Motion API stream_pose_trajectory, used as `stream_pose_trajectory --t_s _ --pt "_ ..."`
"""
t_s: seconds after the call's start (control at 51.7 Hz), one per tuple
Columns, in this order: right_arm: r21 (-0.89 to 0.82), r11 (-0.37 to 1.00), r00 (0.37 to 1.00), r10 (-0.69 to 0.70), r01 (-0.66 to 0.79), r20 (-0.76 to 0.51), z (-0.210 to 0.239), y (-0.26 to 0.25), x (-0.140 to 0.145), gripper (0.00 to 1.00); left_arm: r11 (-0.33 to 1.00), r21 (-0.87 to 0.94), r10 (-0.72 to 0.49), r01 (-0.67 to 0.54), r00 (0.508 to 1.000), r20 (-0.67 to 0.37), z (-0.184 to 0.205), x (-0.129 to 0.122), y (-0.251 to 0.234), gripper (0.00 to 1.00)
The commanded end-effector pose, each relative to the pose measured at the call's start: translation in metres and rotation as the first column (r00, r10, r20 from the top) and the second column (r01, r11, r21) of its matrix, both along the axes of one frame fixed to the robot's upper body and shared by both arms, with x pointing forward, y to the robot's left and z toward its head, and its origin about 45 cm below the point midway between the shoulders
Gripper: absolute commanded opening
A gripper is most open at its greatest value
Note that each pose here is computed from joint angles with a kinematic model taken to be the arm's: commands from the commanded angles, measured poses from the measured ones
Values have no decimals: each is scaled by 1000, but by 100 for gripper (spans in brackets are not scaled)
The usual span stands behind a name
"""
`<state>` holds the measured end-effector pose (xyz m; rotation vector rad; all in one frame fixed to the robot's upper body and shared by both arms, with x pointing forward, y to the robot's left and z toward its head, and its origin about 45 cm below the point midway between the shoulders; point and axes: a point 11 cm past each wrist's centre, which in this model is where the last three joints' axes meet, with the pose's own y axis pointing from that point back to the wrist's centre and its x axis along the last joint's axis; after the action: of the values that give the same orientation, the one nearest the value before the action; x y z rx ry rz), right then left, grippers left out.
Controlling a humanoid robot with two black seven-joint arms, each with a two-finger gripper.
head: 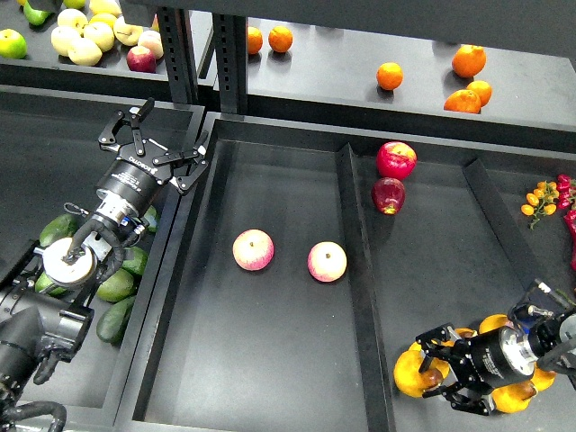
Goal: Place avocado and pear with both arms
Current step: 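Carry the pear toward the yellow pears in the side compartment, then lower the pear among the yellow pears and open the right gripper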
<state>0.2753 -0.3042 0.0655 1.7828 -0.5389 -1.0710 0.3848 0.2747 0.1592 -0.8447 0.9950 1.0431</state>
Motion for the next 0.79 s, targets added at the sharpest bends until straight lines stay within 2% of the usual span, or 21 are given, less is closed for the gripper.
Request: stream_pose_trajectory --t_s 0.0,0.503,0.658,0.774 --pt "2 1000 1000 0 0 -22 -9 3 -8 22 1000 0 0 0 1000 0 0 0 0 100" --pt "-24 1000 998 -21 20 -53 -35 3 -21 28 1000 0 0 0 1000 0 0 0 0 100" --pt "-35 999 998 -29 27 -49 -39 1 -20 33 1000 0 0 0 1000 0 0 0 0 100" --pt "-29 999 999 -30 29 -41 -39 5 -16 43 1000 0 0 0 1000 0 0 0 0 100"
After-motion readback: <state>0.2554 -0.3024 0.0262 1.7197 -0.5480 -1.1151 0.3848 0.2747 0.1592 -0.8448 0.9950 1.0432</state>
